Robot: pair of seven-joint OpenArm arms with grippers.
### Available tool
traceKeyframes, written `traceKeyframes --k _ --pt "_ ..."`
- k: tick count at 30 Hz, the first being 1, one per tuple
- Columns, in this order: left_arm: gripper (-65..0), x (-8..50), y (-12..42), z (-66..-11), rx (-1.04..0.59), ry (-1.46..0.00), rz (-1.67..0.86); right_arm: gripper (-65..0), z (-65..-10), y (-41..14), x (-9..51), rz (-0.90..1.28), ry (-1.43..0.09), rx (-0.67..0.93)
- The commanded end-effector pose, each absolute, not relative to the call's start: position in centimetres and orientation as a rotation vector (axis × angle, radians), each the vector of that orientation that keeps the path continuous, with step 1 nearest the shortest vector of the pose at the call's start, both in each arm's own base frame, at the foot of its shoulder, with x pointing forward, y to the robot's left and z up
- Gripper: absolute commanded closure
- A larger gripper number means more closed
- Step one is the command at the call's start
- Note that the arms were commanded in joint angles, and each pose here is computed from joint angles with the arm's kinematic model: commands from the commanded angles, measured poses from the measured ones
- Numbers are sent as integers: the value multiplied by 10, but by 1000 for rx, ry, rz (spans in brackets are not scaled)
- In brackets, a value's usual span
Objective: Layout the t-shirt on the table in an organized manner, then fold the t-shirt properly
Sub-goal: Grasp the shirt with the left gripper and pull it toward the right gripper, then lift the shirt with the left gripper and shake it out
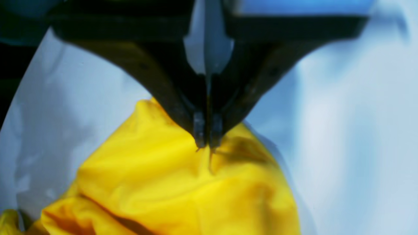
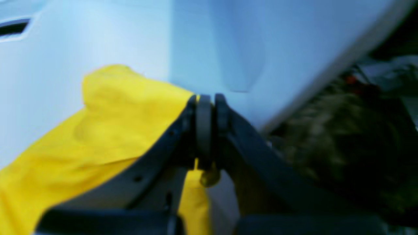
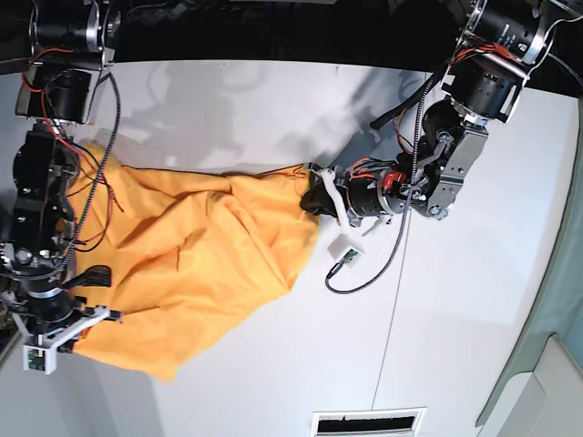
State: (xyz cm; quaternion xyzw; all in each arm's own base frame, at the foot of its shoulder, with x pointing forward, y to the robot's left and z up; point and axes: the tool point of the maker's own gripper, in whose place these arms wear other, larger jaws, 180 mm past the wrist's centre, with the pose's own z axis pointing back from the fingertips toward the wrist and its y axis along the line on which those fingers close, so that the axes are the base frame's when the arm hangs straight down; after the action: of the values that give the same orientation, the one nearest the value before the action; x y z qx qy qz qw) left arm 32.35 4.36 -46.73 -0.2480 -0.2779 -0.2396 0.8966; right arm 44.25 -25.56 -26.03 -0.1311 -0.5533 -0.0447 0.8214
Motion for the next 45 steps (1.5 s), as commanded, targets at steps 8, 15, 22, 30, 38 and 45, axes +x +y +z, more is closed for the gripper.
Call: traceKeyframes --k 8,15,22,30,38,45 --pt "0 328 103 -469 -416 -543 -467 -58 -253 -346 415 -358 -1137 -331" --pt "-234 292 73 -456 -663 -422 -547 -312 -316 -326 387 -402 -938 -166" --pt "-234 292 66 -426 -758 -462 -537 -312 -386 -223 332 -262 -820 186" --pt "-235 300 64 -370 -738 -602 -699 -312 -400 -159 273 -291 -800 356" --pt "-264 304 65 -383 -638 -685 -736 -312 -407 -164 282 -380 -846 325" --pt "-286 261 30 -419 -703 -596 -704 -149 -420 -140 322 -353 -825 407"
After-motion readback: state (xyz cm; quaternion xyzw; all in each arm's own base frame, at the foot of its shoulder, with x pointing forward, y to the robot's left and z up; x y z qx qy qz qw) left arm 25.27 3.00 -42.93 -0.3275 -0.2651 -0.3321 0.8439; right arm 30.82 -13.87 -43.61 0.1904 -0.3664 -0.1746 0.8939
